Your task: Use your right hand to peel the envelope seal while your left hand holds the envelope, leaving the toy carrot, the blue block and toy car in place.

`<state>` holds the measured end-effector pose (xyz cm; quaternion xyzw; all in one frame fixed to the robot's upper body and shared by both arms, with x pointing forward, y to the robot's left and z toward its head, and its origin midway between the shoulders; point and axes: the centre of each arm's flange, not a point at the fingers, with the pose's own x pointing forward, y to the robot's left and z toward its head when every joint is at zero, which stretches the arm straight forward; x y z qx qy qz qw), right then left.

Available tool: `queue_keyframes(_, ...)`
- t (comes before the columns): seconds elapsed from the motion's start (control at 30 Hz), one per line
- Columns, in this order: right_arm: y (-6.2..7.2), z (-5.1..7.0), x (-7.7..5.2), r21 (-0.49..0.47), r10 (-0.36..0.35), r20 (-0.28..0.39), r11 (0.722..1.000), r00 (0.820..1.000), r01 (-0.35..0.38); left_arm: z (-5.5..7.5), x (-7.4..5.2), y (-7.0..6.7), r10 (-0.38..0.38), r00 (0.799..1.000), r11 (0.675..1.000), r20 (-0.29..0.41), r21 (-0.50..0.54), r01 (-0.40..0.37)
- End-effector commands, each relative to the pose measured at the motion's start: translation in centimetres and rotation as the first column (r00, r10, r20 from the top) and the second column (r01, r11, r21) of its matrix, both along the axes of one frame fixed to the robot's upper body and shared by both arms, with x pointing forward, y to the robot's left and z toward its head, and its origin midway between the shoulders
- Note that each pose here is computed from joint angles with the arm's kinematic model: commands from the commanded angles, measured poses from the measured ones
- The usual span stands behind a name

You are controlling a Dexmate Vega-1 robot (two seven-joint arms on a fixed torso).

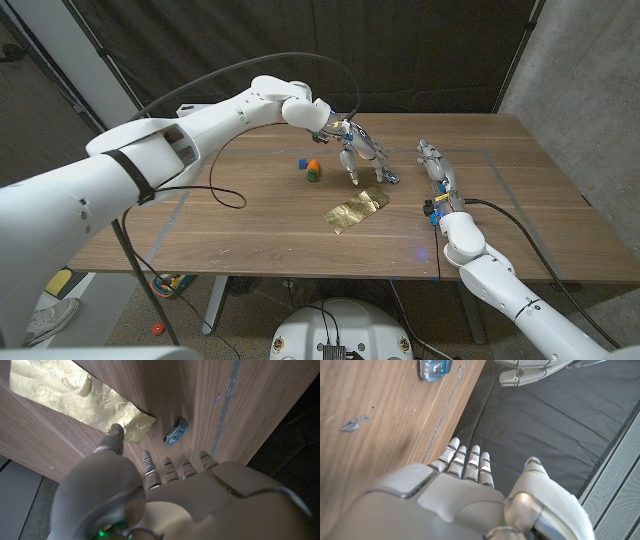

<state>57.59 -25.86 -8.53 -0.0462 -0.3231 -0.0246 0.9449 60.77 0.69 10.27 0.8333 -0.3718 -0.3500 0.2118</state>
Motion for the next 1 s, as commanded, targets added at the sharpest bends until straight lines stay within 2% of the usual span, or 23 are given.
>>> queue_keyframes(0.03, 0.0, -0.4, 0.0, 0.007, 0.004, -0.004, 1.0, 1.0, -0.004, -2.1, 0.6, -0.5, -0.028, 1.0, 1.0, 0.004, 0.005, 0.028)
queue_keyframes(0.5, -0.2, -0.6, -0.1, 0.003, 0.006, -0.009, 1.0, 1.0, -0.006, -3.8, 1.5, -0.7, -0.049, 0.997, 0.999, 0.059, -0.006, 0.049)
queue_keyframes(0.77, -0.2, -0.7, -0.1, 0.011, 0.007, -0.011, 1.0, 1.0, -0.007, -4.6, 2.3, -0.9, -0.056, 0.997, 0.997, 0.055, -0.041, 0.058)
queue_keyframes(1.0, -0.2, -0.7, -0.2, 0.01, 0.01, -0.01, 1.0, 1.0, -0.01, -5.6, 2.2, -0.7, -0.103, 0.993, 0.991, 0.062, -0.074, 0.108)
